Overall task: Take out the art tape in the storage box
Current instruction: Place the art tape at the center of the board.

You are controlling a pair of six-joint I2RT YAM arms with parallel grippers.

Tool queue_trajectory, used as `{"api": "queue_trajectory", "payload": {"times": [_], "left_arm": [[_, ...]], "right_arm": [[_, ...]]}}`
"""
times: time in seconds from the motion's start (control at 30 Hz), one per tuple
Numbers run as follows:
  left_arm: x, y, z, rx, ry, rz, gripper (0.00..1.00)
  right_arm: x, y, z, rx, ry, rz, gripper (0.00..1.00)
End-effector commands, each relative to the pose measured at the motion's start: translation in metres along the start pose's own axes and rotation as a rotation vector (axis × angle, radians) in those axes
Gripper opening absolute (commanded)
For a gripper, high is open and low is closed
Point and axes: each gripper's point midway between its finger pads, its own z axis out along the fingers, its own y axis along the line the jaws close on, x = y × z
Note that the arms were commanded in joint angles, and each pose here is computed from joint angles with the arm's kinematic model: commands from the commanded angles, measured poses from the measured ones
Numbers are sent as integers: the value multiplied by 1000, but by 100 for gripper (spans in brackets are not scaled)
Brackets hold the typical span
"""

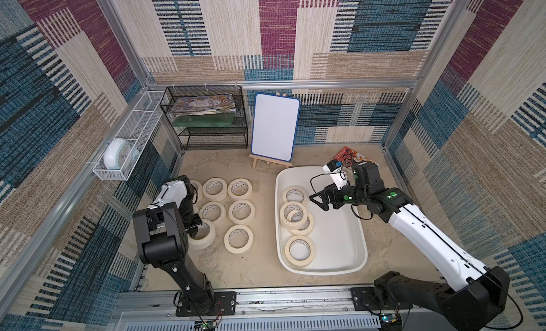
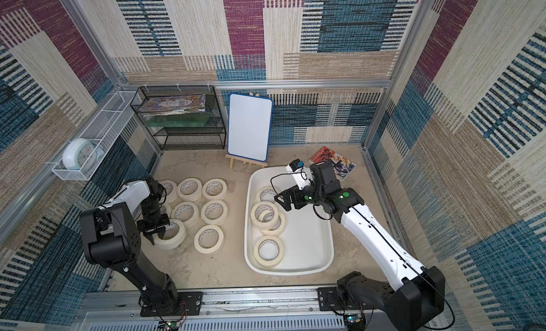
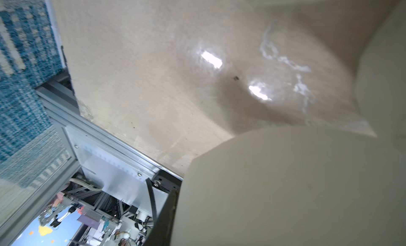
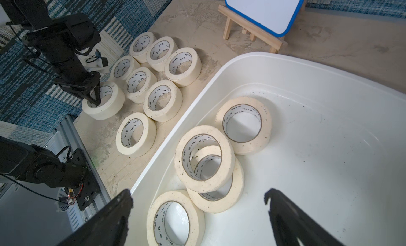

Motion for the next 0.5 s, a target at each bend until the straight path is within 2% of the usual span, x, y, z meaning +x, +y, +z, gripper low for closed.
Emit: {"api": "queue_trajectory", "payload": {"times": [0.0, 0.1, 0.13, 0.17, 0.3, 0.4, 0.47], "left_arm": [[3, 1, 13, -78, 72, 47, 8], [3, -7, 20, -105, 104, 83, 9], [4, -10, 20, -108, 103, 96, 12], [4, -13, 20, -108, 100, 105, 19], [7, -17, 11, -62, 61, 111, 62], [11, -18, -3, -10, 4, 113, 83], [14, -19, -14, 27, -39, 119, 91]], "right_arm": [[-6, 1, -1, -3, -24, -13, 100], [-6, 1, 0, -3, -26, -11, 100], [-7, 0, 0, -1, -28, -10, 100], [-7, -1, 1, 4, -27, -9, 100], [-7, -3, 2, 10, -24, -5, 100], [-8, -3, 2, 9, -25, -1, 100], [-8, -5, 3, 18, -21, 4, 100]]}}
